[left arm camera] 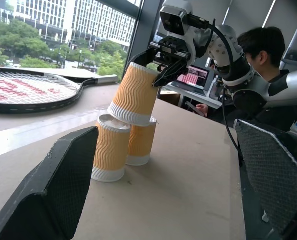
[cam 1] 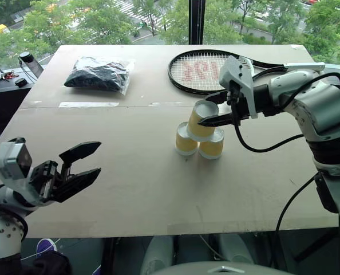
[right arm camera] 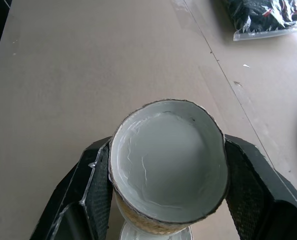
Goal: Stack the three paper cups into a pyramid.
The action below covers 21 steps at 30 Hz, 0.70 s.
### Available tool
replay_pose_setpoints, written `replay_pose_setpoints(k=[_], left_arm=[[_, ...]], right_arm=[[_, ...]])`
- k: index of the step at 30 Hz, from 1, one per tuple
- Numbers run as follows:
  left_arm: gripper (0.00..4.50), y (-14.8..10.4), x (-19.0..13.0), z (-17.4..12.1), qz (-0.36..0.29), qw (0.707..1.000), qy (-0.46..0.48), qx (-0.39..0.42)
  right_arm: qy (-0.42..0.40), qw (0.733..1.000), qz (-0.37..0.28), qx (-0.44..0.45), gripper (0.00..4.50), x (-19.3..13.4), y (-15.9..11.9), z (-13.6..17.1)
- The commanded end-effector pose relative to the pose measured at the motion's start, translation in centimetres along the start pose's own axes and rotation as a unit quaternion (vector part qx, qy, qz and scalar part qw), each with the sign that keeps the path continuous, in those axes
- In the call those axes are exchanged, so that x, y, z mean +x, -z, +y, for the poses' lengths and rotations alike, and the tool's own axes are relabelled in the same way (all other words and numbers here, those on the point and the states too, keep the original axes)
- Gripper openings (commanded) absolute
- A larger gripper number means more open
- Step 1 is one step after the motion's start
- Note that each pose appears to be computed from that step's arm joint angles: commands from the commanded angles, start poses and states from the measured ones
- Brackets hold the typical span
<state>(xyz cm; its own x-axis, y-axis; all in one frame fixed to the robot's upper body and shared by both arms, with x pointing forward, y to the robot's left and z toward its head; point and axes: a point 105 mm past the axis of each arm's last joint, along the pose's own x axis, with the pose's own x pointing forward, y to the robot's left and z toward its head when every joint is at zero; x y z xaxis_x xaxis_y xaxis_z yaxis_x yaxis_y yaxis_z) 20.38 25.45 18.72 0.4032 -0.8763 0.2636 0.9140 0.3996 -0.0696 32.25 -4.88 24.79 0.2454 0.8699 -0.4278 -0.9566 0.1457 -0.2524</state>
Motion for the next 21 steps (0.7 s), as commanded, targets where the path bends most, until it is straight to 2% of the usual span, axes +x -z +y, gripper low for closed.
replay_pose_setpoints(k=[1, 13, 14, 17, 21], left_arm=[[4.50, -0.9, -0.3, -0.3, -0.009, 1.000, 0.003, 0.014], [4.50, -0.5, -0.1, -0.3, -0.003, 1.000, 0.000, 0.013], [4.50, -0.5, -0.1, -0.3, -0.003, 1.000, 0.000, 0.013], [4.50, -0.4, 0.0, -0.3, -0.002, 1.000, 0.000, 0.012], [4.50, -0.3, 0.2, -0.3, -0.001, 1.000, 0.001, 0.009]], right_arm=[[0.009, 1.000, 0.004, -0.023, 2.32, -0.5, -0.8, -0.3], [0.007, 1.000, 0.015, -0.018, 2.32, -0.4, -0.5, -0.4], [0.007, 1.000, 0.014, -0.019, 3.33, -0.4, -0.5, -0.4], [0.015, 1.000, 0.010, -0.024, 4.44, -0.6, -0.9, -0.7], [0.024, 0.999, -0.007, -0.036, 4.44, -1.4, -1.9, -0.8]])
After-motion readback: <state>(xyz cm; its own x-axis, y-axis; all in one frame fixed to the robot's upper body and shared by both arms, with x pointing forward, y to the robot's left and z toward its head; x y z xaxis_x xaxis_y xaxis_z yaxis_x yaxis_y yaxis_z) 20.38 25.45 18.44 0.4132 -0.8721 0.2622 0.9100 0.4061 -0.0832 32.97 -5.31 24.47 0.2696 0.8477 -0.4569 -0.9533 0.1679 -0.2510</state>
